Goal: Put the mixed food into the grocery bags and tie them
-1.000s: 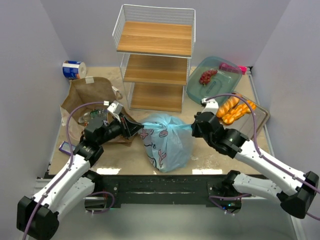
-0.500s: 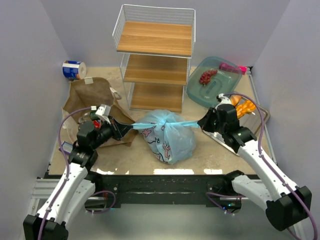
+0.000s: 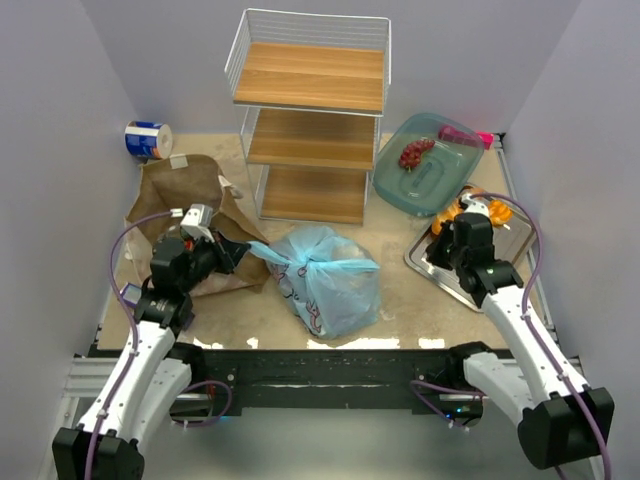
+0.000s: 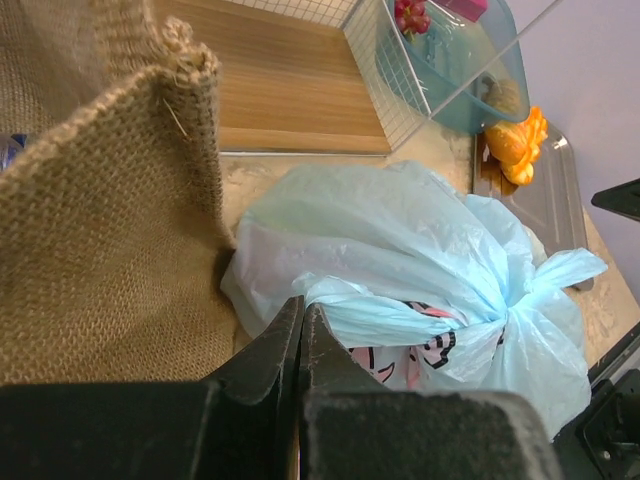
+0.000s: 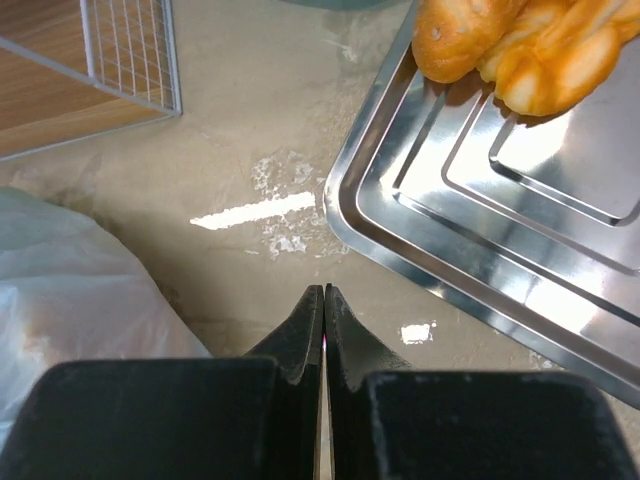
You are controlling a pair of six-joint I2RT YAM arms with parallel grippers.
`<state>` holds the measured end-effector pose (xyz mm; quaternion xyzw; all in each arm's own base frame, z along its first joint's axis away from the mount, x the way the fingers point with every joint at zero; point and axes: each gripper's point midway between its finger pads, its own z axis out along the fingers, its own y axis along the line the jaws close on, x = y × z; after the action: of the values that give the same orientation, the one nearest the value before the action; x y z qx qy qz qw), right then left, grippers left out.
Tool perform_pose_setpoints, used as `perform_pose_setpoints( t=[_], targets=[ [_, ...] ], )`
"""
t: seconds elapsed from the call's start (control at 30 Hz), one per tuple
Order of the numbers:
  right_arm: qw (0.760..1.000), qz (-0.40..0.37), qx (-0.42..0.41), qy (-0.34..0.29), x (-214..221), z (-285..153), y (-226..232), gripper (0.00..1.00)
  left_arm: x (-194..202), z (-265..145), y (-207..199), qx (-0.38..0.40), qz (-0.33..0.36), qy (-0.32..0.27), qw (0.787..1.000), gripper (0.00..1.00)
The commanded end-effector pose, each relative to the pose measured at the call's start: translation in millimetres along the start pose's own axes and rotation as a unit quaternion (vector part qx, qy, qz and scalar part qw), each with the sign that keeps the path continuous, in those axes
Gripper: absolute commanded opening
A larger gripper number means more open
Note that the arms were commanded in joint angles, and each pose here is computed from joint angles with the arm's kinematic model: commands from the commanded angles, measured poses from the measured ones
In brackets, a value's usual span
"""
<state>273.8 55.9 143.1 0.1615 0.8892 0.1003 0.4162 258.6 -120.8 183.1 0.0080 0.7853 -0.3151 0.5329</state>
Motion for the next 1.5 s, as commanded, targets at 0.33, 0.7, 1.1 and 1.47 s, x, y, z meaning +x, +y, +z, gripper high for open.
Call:
perform_pose_setpoints(
  t=[0.33,0.7,1.1,1.47],
  targets=[
    [0.952,-0.119,-0.245,-0.142,-70,-92,119,0.89,-129,-3,-48,0.005,0.195,-0.082,0.977,0.80],
    [0.901,-0.313,-0.283,-0.096,31,-84,243,0.99,-196,-15,-5,-0.115,0.132,-0.100,0.980,1.00],
    [0.873,-0.441,-0.185,-0.091,77,-43,253,0.99,-222,-101,83,-0.376,0.113,-0.135,0.910,1.00],
    [0.882,-0.462,-0.090,-0.017,109,2,221,0.92,-222,-109,86,-0.398,0.099,-0.131,0.902,1.00]
  ],
)
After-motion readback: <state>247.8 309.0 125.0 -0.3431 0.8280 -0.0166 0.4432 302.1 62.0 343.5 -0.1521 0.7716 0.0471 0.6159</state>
